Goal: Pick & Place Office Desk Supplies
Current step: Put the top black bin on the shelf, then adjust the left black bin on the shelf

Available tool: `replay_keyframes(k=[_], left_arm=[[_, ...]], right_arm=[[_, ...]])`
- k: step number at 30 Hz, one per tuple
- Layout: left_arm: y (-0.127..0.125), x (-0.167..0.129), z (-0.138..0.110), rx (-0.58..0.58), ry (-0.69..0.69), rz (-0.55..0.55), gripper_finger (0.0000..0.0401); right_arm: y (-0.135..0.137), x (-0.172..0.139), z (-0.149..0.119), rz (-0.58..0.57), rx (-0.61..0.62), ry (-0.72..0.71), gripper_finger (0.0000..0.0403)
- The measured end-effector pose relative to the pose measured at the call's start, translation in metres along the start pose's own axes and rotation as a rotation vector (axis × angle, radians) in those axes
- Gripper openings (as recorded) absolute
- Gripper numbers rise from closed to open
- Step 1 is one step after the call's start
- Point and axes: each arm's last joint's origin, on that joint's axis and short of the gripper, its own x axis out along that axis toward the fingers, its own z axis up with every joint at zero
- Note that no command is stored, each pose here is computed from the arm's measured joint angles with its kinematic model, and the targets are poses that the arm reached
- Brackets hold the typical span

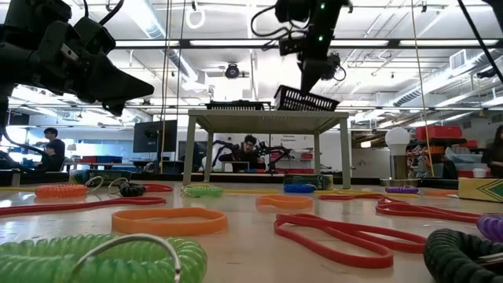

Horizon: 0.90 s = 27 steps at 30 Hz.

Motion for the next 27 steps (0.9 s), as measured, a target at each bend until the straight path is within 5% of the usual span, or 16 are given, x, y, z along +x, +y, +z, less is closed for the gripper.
replay_keyframes(k=[27], left_arm=[[0.0, 0.0, 0.001, -0.034, -0.006, -0.001, 0.0011]], right_arm=[[-0.004, 0.01, 0.016, -0.043, 0.092, -0.107, 0.0077]])
